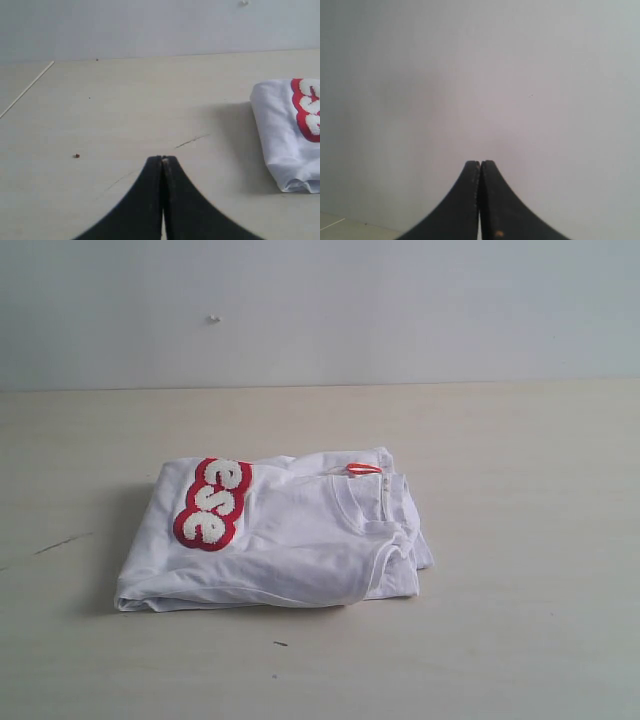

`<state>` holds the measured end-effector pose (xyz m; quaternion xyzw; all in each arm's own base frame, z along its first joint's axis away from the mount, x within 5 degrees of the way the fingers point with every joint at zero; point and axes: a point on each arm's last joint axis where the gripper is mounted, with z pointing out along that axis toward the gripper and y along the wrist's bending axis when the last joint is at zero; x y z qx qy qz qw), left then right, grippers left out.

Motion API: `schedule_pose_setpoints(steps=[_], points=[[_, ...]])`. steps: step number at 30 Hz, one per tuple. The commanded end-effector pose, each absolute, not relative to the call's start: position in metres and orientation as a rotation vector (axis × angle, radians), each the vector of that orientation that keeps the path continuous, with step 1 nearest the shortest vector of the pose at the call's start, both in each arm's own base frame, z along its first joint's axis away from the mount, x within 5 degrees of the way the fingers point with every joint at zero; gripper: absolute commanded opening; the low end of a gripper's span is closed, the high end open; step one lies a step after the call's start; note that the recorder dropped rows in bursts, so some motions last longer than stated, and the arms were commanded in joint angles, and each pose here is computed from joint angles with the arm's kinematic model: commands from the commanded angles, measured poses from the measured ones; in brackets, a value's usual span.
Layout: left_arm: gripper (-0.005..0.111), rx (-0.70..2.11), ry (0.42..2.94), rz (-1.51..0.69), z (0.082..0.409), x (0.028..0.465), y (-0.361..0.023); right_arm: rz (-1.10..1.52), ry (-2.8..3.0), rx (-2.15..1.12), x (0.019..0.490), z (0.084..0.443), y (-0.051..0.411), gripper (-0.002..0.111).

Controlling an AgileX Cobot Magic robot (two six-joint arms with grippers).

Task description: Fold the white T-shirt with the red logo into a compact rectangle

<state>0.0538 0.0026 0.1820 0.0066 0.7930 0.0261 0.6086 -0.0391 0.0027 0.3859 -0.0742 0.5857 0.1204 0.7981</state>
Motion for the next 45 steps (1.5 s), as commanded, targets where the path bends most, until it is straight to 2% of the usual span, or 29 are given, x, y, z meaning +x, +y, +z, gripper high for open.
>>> schedule_pose_setpoints(steps=[1,14,27,31,38,45], points=[[0.000,0.014,1.840,0.048,0.181,0.053,0.002,0.252,1.253,-0.158,-0.040,0.386,0.002,0.000],[0.000,0.014,1.845,0.048,0.181,0.053,0.002,0.245,1.253,-0.159,-0.039,0.386,0.002,0.000],[0.000,0.014,1.845,0.048,0.181,0.053,0.002,-0.107,0.996,-0.014,-0.028,0.389,0.002,0.000],[0.000,0.014,1.845,0.048,0.181,0.053,0.002,-0.067,1.045,0.070,-0.002,0.358,0.000,0.000],[0.000,0.014,1.845,0.048,0.181,0.053,0.002,-0.180,1.344,-0.005,0.043,0.266,-0.005,0.000],[0.000,0.014,1.845,0.048,0.181,0.053,0.002,-0.166,1.489,-0.002,0.055,0.217,-0.006,0.000]])
